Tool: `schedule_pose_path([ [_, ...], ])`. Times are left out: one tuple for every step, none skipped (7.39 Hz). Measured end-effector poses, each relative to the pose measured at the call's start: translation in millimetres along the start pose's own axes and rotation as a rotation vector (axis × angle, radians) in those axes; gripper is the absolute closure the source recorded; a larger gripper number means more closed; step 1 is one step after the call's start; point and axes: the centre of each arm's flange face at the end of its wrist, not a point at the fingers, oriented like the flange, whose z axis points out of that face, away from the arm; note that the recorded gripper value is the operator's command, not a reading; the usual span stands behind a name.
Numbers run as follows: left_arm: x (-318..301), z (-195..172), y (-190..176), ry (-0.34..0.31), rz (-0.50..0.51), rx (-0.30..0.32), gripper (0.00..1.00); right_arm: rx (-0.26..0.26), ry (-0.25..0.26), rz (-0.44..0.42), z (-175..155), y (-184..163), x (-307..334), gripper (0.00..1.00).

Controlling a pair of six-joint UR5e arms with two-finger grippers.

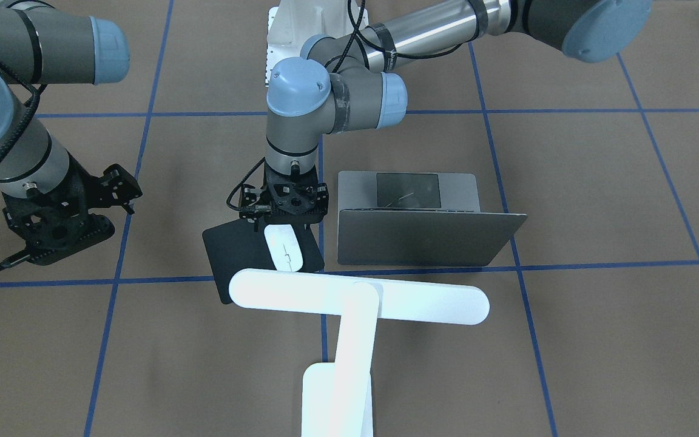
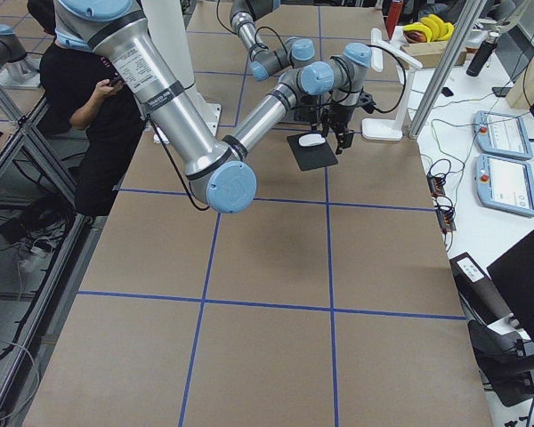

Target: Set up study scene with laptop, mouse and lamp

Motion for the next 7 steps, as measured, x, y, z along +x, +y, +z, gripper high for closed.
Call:
schedule_pose_path([
  [-3.1, -3.0, 2.1, 0.001, 0.003, -0.008, 0.01, 0.003, 0.000, 0.002, -2.2, 0.0, 1.3, 0.00],
  [-15.3, -9.0, 8.8, -0.008, 0.009, -0.042, 0.01, 0.014, 0.001, 0.004, -8.1, 2.8, 4.6, 0.00],
  [-37.3, -22.8, 20.3, -0.035, 0.028, -0.090, 0.01, 0.030, 0.005, 0.004, -13.7, 14.9, 10.8, 0.00],
  [-67.9, -49.9, 35.3, -0.063, 0.065, -0.125, 0.01, 0.053, 0.008, 0.001, -16.8, 32.9, 18.9, 0.00],
  [-101.7, -87.5, 49.3, -0.084, 0.120, -0.150, 0.01, 0.075, 0.010, -0.003, -19.6, 43.0, 25.1, 0.00],
  [-131.5, -122.1, 54.4, -0.101, 0.190, -0.162, 0.01, 0.088, 0.019, 0.014, -23.5, 49.0, 39.6, 0.00],
  [-169.0, -148.9, 51.6, -0.119, 0.259, -0.160, 0.01, 0.095, 0.036, 0.068, -29.2, 61.4, 75.9, 0.00],
])
